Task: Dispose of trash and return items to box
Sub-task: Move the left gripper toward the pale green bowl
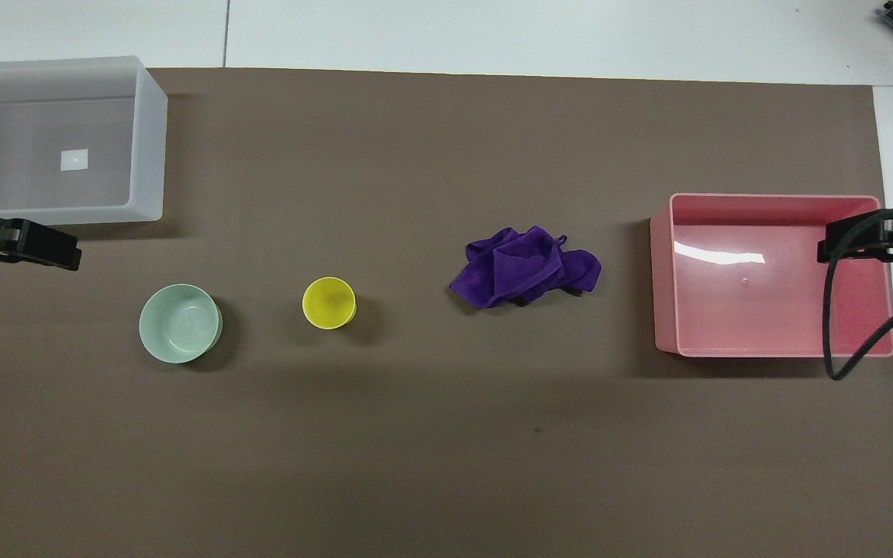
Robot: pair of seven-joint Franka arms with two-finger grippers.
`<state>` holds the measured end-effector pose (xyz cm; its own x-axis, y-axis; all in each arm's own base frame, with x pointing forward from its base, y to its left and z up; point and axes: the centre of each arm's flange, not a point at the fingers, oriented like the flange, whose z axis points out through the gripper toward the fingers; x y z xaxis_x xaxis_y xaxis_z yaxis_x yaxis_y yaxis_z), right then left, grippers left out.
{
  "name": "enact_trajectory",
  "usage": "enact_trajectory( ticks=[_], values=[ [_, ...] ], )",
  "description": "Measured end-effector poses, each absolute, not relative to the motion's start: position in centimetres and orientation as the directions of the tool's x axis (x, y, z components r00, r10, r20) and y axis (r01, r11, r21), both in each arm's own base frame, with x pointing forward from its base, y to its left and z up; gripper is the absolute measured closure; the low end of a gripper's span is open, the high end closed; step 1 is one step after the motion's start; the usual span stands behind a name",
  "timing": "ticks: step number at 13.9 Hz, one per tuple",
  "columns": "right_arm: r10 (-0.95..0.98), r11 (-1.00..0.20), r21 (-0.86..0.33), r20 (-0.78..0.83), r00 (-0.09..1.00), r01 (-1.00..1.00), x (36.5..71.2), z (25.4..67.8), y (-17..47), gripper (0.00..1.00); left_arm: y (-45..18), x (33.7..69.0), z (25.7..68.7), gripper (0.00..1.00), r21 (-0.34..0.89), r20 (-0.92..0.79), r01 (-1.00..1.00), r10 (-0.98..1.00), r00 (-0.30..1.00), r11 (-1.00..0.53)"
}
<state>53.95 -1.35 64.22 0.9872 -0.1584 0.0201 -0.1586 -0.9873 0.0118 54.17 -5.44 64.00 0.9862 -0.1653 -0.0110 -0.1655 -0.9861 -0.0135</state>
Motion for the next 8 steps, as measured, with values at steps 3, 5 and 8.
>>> enact_trajectory(
  ticks=[3, 5, 8],
  values=[
    [-0.158, -0.987, 0.013, 0.016, 0.987, -0.158, 53.42, 64.04, -1.31, 0.0, -5.48, 54.16, 63.85, 0.0, -0.013, -0.014, -0.166, -0.166, 0.986, -0.986],
    [-0.158, -0.987, 0.012, 0.019, 0.987, -0.158, 53.27, 63.98, -1.3, 0.0, -5.48, 54.16, 63.84, 0.0, -0.013, -0.014, -0.166, -0.166, 0.986, -0.986],
    [-0.158, -0.987, 0.013, 0.018, 0.987, -0.158, 53.16, 63.84, -1.3, 0.0, -5.75, 54.12, 63.76, 0.0, -0.013, -0.016, -0.171, -0.171, 0.985, -0.985]
  ],
)
